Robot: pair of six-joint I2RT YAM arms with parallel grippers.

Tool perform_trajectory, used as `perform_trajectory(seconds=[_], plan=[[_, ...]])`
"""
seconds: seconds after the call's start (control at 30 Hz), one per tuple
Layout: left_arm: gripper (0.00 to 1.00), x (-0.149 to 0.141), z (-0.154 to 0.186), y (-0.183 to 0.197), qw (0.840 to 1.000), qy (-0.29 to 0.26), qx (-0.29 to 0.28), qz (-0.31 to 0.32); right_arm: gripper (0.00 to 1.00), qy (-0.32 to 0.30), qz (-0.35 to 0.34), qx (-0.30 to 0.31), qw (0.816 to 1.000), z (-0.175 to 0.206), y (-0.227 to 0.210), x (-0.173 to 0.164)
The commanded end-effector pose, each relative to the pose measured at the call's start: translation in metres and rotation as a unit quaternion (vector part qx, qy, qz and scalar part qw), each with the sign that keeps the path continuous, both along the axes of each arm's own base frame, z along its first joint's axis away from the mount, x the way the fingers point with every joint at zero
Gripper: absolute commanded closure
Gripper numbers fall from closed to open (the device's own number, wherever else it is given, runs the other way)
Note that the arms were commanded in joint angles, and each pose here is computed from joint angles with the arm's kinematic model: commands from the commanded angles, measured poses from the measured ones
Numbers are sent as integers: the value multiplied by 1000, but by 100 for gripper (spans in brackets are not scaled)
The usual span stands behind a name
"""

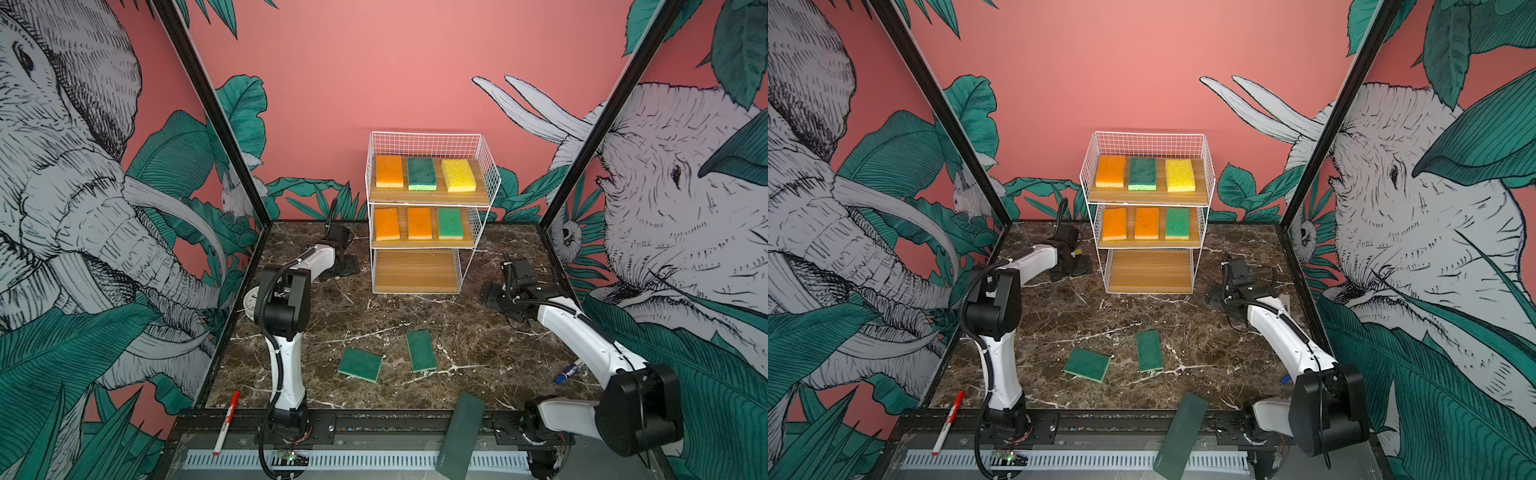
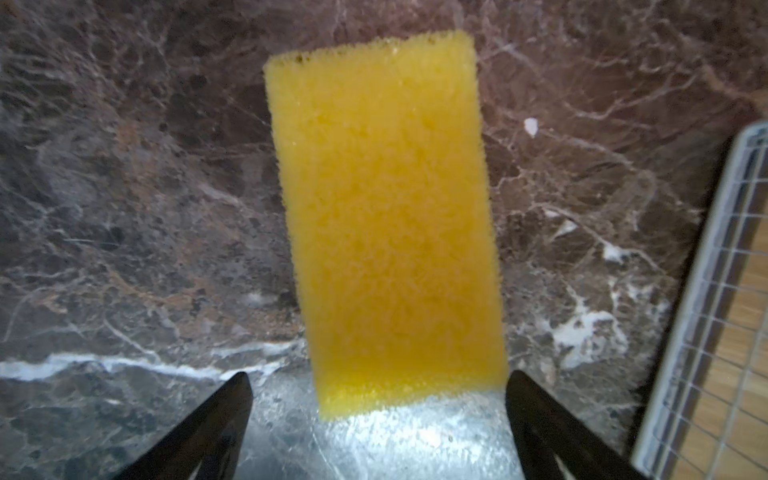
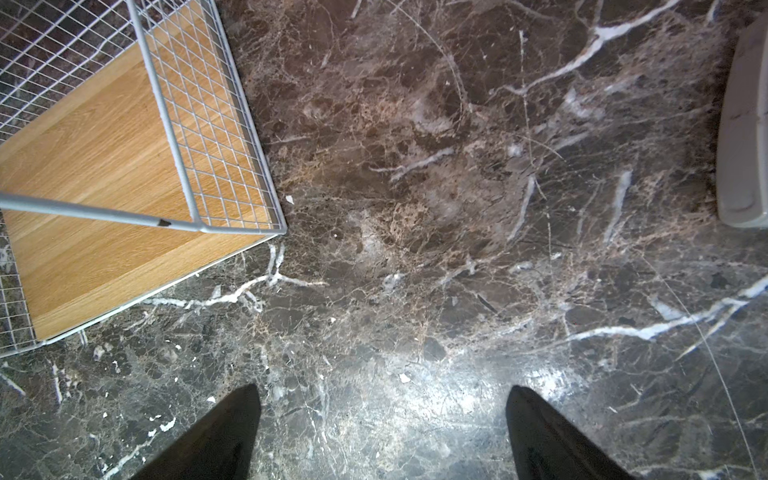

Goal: Arrange cleaning sponges on a shelf
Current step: Rotate the cleaning sponge at the top-left of the table, then pick up the cleaning sponge from the top-left of the table.

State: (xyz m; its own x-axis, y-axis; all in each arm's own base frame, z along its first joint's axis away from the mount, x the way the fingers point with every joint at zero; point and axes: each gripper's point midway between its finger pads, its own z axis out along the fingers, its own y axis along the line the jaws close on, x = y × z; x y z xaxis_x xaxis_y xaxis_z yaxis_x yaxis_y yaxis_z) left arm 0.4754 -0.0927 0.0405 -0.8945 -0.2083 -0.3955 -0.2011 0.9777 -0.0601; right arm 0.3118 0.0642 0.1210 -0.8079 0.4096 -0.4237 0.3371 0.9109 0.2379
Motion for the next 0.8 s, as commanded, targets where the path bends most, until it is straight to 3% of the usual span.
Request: perform_trajectory(seconds=[0.0,0.33,0.77], plan=[[4,4,8,-8,1000,-10,-10,-2,5,-1,-3,-9,1000,-3,-3,3],[6,1,-5,-5,1000,7,9,17,4,3,0,-13,1000,-9,-4,3],[21,-6,-25,2,998,13,13,56,4,9,4,-19,1000,-14,-5,4]])
